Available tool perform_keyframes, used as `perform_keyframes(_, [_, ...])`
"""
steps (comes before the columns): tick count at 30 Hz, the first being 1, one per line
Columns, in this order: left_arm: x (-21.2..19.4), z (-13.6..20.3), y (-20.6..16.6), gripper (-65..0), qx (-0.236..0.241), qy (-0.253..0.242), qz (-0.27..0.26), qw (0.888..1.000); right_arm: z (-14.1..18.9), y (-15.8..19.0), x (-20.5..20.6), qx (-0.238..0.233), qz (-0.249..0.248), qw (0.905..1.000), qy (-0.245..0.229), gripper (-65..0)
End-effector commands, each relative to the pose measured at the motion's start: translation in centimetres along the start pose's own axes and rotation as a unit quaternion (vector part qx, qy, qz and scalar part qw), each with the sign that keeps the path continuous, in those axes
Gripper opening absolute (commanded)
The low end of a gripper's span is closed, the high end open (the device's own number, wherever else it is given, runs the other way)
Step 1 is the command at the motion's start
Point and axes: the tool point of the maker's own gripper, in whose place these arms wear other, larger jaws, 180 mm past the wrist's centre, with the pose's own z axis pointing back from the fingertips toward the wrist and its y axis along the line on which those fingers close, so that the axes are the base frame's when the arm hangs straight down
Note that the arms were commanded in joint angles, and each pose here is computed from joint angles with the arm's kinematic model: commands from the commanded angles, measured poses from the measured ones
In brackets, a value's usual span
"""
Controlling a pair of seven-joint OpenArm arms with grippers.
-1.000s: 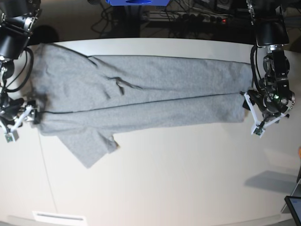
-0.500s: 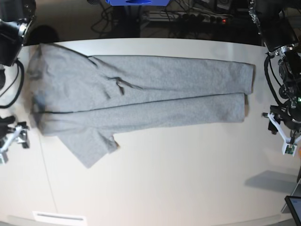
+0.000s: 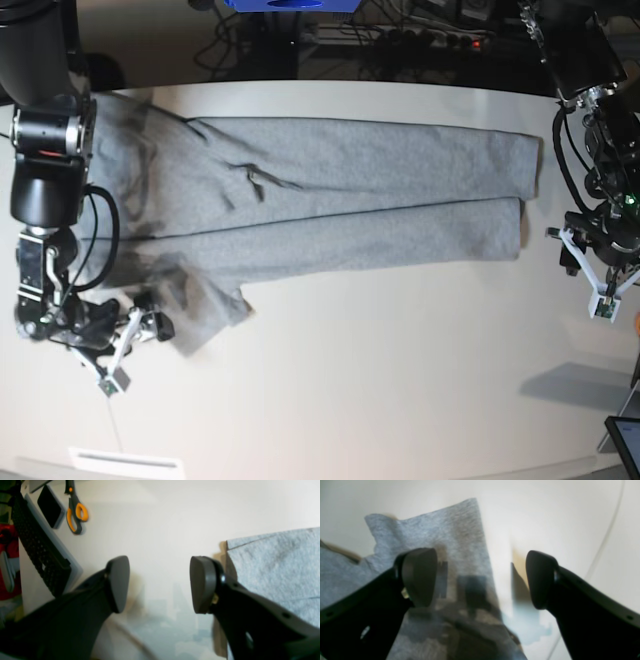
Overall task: Fold the T-shirt properly
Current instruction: 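Move the right gripper to the protruding sleeve and grasp it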
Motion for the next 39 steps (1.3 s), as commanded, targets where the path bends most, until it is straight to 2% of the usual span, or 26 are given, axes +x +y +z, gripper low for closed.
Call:
perform_keyframes(1, [1.2,0.6,1.3,-27.0,0.017,-0.019,-0.002,1.000,1.0,-1.3,3.1,-0.011,0.005,0.9994,-0.033,-11.8])
perform_keyframes(15, [1.1,0.5,1.1,-27.0,0.014,-0.018,-0.001,1.000,-2.9,-0.2,3.1,0.038,-0.079,0.9959,-0.023,-11.3])
perform_keyframes(39, [0.3,0.4,0.8,-27.2,0.012,-0.009,-0.005,1.000,-4.6,2.1,0.3,0.059,-0.092,0.9940,-0.003,-12.0])
